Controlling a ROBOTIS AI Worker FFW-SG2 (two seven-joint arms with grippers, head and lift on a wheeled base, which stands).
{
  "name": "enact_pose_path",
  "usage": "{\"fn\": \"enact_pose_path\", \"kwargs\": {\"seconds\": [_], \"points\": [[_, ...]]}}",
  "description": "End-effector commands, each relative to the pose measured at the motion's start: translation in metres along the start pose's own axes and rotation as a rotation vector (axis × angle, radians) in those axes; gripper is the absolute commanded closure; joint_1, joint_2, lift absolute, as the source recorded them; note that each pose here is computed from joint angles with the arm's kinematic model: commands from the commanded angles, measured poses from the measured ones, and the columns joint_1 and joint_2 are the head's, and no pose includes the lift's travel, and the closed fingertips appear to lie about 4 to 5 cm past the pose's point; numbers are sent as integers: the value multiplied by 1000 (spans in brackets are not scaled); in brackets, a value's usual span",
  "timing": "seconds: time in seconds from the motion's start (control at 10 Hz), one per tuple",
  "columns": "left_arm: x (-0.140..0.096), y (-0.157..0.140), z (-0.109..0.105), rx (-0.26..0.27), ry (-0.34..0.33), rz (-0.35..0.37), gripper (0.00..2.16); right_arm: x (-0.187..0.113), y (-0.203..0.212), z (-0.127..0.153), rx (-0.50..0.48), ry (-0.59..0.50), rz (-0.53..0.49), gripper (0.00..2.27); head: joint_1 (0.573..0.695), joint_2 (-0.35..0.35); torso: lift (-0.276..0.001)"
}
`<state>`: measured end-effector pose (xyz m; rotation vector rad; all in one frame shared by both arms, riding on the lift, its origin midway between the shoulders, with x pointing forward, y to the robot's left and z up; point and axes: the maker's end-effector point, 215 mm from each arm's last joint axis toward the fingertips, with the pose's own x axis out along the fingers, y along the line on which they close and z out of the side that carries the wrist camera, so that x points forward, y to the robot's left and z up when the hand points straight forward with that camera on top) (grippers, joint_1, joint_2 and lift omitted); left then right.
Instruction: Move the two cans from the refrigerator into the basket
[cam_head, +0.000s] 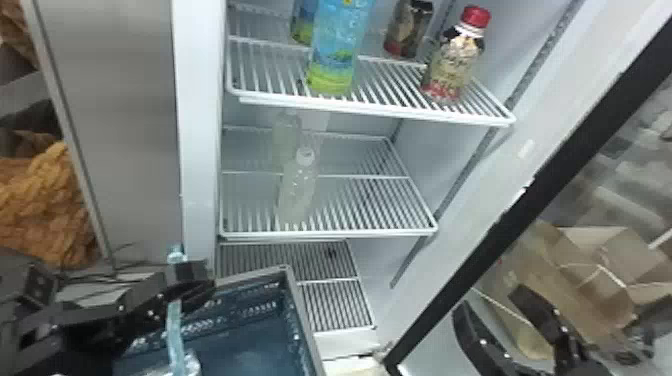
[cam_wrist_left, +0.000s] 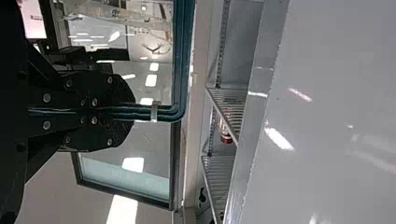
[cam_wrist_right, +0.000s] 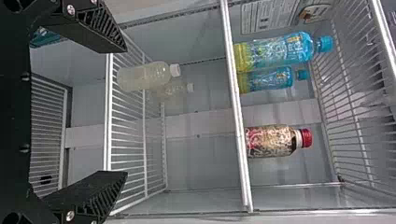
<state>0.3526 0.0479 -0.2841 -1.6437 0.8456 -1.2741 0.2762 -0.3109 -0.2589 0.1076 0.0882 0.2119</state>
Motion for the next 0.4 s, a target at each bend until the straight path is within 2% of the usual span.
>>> {"fn": "enact_pose_path", "kwargs": {"seconds": [0.0,0.3], "points": [[-1,0,0,1,-3,0,1199,2,1,0,2,-5,1,110,695,-350,-218],[-1,-2,0,6,-2,0,1199,2,-1,-1,3,-6,-1,110,695,-350,-218]]}}
